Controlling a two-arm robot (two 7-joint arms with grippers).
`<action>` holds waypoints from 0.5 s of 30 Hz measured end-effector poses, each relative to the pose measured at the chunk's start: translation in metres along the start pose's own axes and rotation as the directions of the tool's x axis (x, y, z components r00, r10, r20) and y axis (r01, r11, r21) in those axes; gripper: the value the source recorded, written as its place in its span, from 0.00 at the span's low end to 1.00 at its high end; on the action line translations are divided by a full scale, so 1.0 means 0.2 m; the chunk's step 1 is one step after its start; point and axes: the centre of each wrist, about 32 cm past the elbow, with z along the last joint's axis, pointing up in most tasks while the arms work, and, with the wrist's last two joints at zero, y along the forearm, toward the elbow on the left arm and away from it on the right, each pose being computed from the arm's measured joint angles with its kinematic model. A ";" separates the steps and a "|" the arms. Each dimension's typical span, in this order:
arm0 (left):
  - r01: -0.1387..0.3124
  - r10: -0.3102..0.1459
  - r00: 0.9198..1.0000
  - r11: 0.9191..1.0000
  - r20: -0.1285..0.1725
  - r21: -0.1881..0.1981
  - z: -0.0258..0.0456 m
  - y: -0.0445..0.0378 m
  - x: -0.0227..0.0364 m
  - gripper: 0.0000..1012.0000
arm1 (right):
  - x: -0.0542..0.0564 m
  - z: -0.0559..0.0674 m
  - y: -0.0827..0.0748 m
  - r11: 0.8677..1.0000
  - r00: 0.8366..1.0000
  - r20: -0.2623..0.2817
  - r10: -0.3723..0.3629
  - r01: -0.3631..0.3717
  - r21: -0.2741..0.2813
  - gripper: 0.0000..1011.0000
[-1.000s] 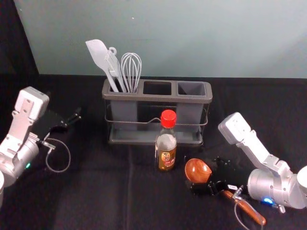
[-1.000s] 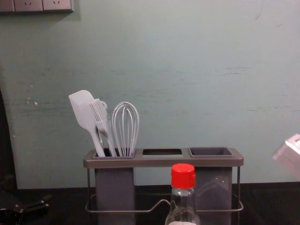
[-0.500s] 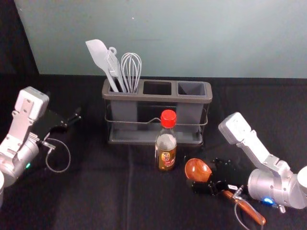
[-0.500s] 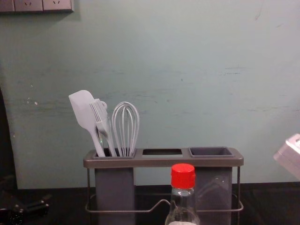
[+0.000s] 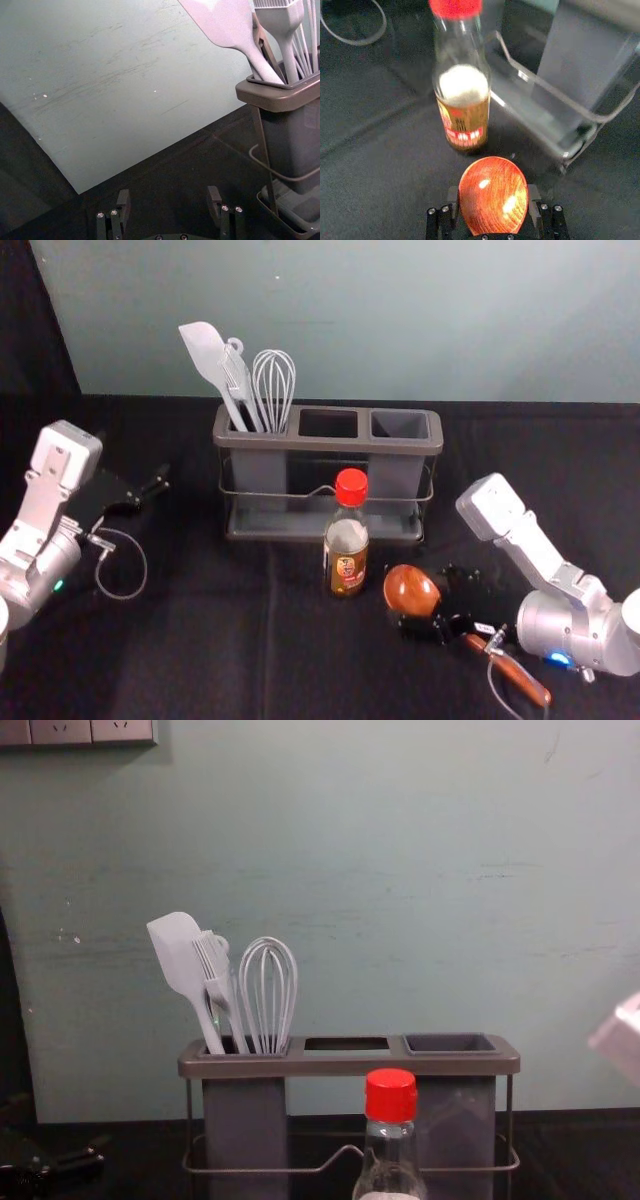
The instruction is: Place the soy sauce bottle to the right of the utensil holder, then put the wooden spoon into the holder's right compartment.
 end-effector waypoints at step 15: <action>0.000 0.000 1.000 1.000 0.000 0.000 0.000 0.000 0.000 0.99 | -0.06 0.14 -0.21 0.880 0.964 0.164 -0.210 0.113 0.462 0.83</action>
